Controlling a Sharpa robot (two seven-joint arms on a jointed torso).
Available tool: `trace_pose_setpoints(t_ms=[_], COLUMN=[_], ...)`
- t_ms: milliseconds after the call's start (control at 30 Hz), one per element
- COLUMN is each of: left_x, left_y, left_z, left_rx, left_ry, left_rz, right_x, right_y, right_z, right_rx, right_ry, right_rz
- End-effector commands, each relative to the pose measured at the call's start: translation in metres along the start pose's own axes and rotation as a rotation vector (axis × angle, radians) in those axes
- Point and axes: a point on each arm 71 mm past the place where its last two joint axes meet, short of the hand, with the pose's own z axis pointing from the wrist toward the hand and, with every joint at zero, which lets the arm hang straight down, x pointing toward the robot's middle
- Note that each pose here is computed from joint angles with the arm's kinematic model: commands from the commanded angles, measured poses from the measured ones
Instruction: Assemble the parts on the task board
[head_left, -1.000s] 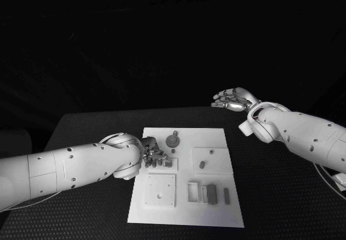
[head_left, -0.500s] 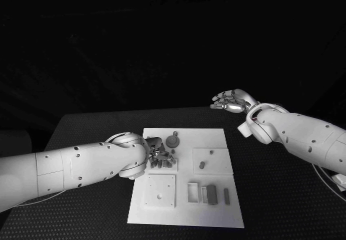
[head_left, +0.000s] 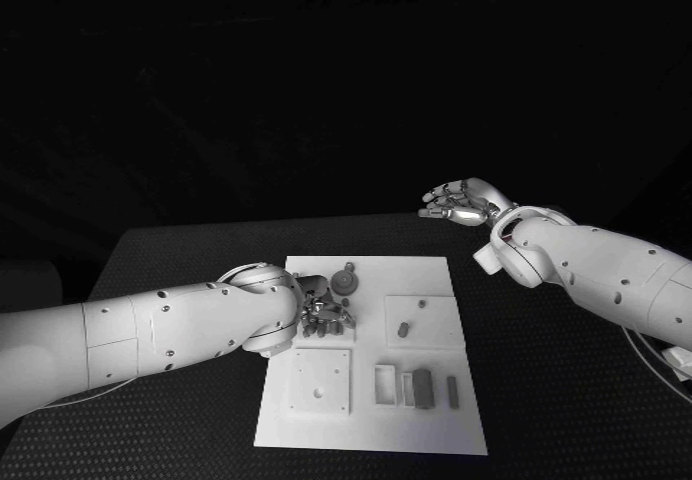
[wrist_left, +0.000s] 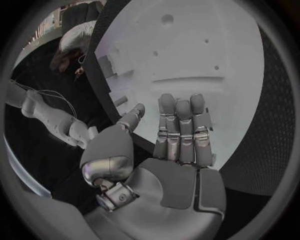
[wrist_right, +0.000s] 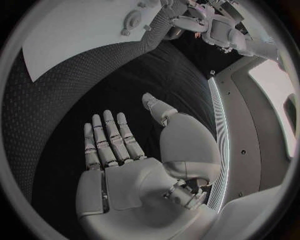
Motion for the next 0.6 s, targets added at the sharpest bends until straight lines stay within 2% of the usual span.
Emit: trace_pose_setpoints(t_ms=[33,600], left_x=[0.0009,-0.0011], left_y=[-0.0009,0.0053], left_z=[0.0009,0.0018], left_rx=[0.002,-0.014], left_ry=[0.019,0.02], left_rz=[0.025,0.037], right_x=[0.0014,0.0019], right_y=[0.0006,0.0003], right_z=[-0.0001,0.0], right_rx=[-0.006,-0.004], right_ry=[0.016,0.02], right_rz=[-0.001,-0.001])
